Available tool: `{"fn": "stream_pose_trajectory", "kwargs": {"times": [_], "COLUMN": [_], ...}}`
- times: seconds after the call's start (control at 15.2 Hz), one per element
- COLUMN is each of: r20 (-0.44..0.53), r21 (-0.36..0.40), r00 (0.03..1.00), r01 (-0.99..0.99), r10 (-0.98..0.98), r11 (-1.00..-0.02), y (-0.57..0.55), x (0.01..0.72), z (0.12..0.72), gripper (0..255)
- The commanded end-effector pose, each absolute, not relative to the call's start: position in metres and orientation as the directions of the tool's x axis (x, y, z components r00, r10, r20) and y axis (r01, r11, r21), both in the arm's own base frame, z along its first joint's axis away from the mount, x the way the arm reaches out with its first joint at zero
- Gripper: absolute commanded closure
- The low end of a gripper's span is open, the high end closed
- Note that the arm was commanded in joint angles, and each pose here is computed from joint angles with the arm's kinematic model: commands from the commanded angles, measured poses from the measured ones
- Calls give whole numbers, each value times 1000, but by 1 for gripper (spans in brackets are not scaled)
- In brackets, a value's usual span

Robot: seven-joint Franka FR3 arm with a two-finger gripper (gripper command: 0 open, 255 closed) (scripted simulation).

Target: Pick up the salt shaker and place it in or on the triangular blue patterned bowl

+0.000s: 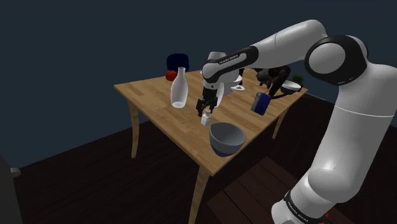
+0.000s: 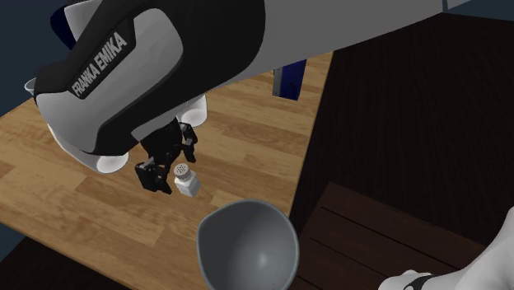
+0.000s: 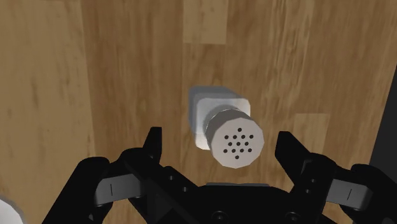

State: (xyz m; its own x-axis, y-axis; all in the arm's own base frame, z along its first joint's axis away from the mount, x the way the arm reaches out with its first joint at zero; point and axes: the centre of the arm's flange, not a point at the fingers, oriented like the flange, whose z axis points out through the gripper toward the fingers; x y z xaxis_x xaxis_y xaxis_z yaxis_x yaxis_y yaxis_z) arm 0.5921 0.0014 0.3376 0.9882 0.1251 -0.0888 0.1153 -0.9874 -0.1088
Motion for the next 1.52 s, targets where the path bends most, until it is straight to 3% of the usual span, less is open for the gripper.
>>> {"fn": "stream_pose_trajectory", "kwargs": {"times": [0.0, 0.59, 1.45], "r20": [-89, -89, -89], "r21": [-109, -109, -109], "r00": [988, 988, 988], "r01": [115, 115, 115], "r10": [125, 125, 125], "r11": [-987, -987, -987], "y": [1, 1, 1], "x": [592, 592, 592], "z": [338, 338, 406], "gripper": [255, 255, 255]}}
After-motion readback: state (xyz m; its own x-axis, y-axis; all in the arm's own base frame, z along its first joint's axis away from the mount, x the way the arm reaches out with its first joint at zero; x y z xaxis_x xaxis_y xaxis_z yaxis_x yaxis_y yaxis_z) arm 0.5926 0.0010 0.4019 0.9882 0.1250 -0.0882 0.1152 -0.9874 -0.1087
